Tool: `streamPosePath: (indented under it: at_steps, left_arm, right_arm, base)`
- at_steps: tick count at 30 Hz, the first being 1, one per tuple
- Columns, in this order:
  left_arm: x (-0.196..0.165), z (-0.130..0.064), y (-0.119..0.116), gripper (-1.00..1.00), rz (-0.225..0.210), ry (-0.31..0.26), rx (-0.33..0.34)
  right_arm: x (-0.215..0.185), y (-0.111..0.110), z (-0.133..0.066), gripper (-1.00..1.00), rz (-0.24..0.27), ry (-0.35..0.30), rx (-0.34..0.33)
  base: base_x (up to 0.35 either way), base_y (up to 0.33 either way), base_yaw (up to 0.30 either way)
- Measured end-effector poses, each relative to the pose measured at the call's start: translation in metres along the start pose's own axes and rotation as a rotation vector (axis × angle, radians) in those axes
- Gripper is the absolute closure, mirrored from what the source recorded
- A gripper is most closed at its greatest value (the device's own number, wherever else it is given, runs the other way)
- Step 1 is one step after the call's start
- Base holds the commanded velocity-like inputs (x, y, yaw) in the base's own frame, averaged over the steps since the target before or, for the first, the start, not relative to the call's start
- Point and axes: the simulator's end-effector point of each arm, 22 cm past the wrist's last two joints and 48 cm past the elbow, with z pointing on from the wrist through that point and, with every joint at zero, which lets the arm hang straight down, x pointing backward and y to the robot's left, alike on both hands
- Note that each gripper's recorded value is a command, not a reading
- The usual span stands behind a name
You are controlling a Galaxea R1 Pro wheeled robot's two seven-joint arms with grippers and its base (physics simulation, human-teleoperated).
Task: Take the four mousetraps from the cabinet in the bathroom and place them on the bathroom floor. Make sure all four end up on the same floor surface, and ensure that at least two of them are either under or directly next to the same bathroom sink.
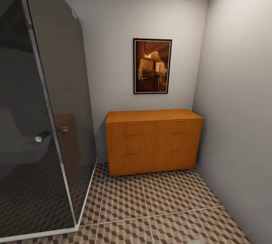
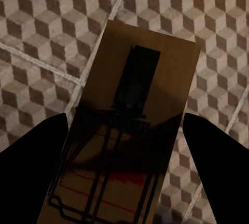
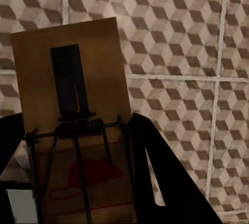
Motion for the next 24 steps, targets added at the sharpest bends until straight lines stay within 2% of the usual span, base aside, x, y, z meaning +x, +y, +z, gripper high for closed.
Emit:
streamPosePath:
  at_steps: [7, 12, 24]
  left_arm:
    - [-0.003, 0.000, 0.002, 1.00, -0.002, -0.022, -0.004]
    - [-0.012, 0.000, 0.003, 1.00, -0.006, -0.063, -0.009]
    - [-0.013, 0.000, 0.003, 1.00, -0.006, -0.070, -0.009]
  right_arm:
    - [0.022, 0.000, 0.004, 1.00, -0.001, 0.015, -0.006]
    - [0.025, -0.007, 0.005, 1.00, 0.005, 0.018, 0.002]
    - [0.026, -0.009, 0.006, 1.00, 0.011, -0.014, 0.005]
  base:
    - [0.000, 0.000, 0.107]
    - [0.000, 0.000, 0.253]
    - [0.000, 0.000, 0.269]
